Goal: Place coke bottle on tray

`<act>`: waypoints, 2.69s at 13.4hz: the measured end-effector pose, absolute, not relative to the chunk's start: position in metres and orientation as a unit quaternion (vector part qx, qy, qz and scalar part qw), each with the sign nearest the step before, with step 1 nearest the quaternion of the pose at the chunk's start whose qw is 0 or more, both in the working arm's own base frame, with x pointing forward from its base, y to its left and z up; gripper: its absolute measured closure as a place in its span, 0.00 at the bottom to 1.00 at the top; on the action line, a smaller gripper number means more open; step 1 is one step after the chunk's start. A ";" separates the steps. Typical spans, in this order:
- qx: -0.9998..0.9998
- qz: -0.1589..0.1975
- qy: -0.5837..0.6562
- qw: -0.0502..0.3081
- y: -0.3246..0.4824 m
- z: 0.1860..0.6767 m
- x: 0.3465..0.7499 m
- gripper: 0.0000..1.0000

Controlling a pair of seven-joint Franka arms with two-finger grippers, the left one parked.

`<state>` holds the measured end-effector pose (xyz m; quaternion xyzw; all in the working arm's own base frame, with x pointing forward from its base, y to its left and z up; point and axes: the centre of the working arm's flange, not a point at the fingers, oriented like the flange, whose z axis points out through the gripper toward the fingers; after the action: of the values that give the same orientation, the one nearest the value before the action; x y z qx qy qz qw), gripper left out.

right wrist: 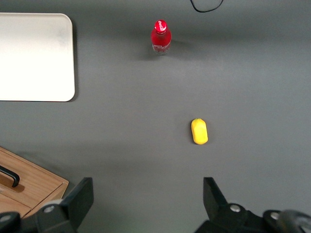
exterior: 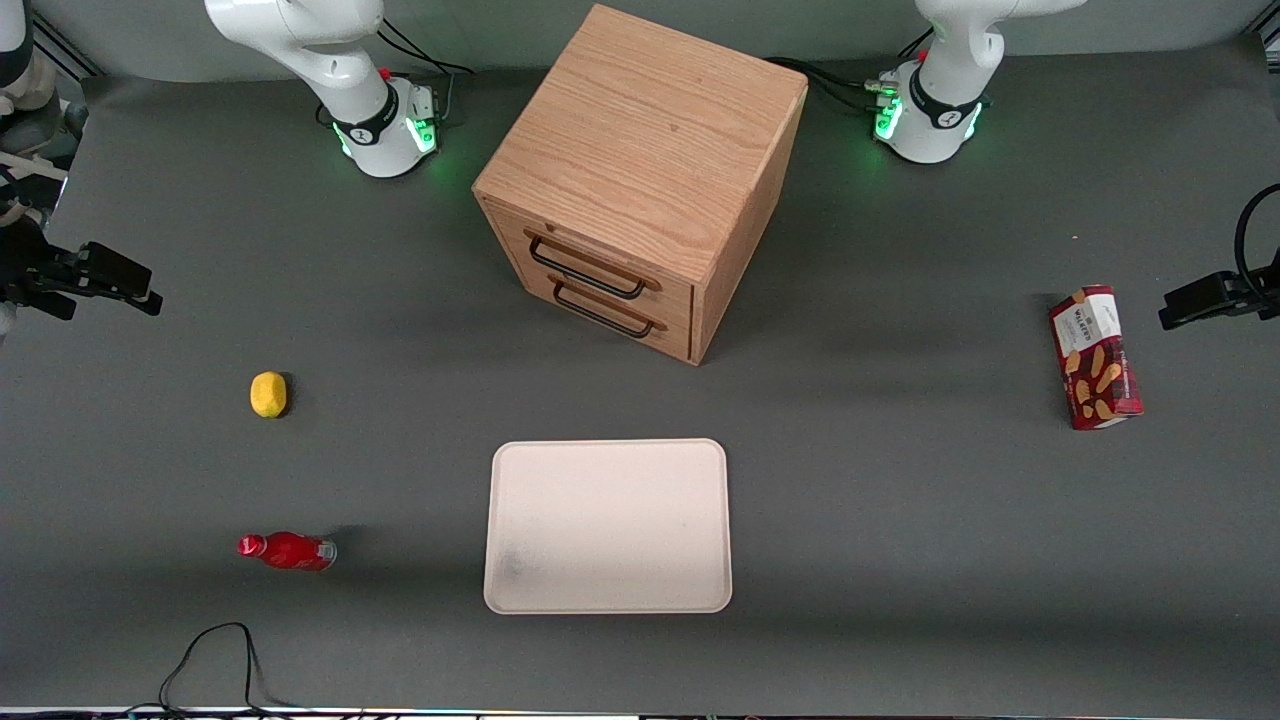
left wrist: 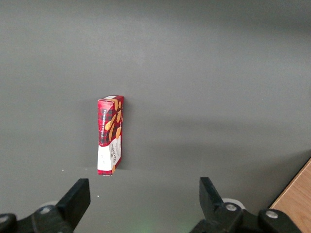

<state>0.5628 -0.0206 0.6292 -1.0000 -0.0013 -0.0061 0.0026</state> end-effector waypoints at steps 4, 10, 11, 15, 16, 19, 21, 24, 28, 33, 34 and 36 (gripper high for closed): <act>-1.000 0.002 0.001 0.003 -0.024 0.628 0.561 0.00; -1.000 0.004 -0.004 0.003 -0.019 0.627 0.561 0.00; -1.000 0.004 -0.004 0.003 -0.019 0.627 0.561 0.00; -1.000 0.004 -0.005 0.003 -0.018 0.627 0.561 0.00; -1.000 0.005 -0.006 0.003 -0.018 0.625 0.563 0.00; -1.000 -0.002 -0.015 0.001 -0.017 0.619 0.594 0.00; -1.000 -0.007 -0.026 -0.002 -0.016 0.608 0.629 0.00; -0.999 -0.023 -0.037 -0.006 -0.004 0.595 0.673 0.00; -0.998 -0.041 -0.055 -0.011 -0.003 0.574 0.712 0.00; -0.997 -0.045 -0.065 -0.002 -0.031 0.555 0.725 0.00; -0.997 -0.040 -0.066 -0.002 -0.034 0.545 0.729 0.00; -0.998 -0.023 -0.067 0.001 -0.034 0.511 0.740 0.00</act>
<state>0.7395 -0.0343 0.5110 -0.9975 -0.0665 -0.0234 0.0007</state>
